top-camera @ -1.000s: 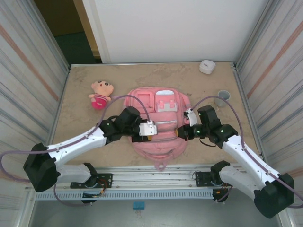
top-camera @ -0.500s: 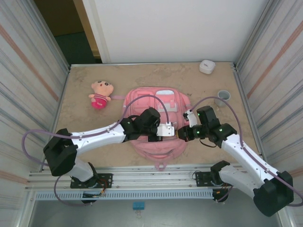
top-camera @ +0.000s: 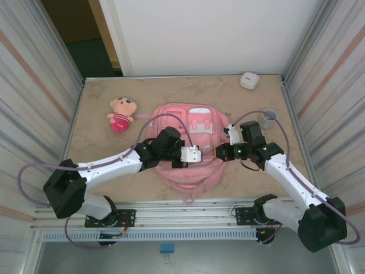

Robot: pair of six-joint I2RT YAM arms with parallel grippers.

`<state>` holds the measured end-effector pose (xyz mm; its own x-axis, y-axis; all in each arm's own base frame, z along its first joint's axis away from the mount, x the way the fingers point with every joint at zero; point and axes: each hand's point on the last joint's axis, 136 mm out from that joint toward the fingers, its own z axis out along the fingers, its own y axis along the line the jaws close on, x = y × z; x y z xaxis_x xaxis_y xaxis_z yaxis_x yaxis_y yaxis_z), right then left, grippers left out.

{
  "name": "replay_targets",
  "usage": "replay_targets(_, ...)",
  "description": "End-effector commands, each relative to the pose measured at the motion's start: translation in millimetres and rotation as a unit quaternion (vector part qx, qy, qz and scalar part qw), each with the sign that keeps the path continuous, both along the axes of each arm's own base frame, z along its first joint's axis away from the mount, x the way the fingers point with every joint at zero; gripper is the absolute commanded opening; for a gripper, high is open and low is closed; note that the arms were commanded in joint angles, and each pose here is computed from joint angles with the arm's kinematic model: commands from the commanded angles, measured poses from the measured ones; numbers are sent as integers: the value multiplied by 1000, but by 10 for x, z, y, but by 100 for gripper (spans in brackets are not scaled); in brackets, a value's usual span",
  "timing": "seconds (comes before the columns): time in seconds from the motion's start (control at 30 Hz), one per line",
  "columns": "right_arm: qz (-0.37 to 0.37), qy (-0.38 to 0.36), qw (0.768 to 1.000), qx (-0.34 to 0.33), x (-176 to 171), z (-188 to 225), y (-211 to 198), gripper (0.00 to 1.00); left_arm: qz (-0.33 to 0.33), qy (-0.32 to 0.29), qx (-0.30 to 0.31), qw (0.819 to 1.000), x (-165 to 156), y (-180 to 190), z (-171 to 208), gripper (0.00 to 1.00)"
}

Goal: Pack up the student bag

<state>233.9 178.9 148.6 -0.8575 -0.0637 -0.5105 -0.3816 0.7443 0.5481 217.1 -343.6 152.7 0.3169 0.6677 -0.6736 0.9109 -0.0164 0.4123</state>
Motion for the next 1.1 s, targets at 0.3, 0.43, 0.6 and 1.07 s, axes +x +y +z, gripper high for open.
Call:
replay_targets(0.3,-111,-59,991,-55,443,147,-408,54,89,72,-42,992,-27,280,156,64)
replay_targets(0.43,-122,-105,986,-38,363,619,-457,59,193,81,-75,975,163,456,426,74)
replay_targets(0.6,-112,-144,983,9,378,1064,-320,59,347,67,-151,923,576,903,954,87)
replay_targets(1.07,-30,-61,997,45,276,161,320,56,407,228,-188,864,589,774,136,87)
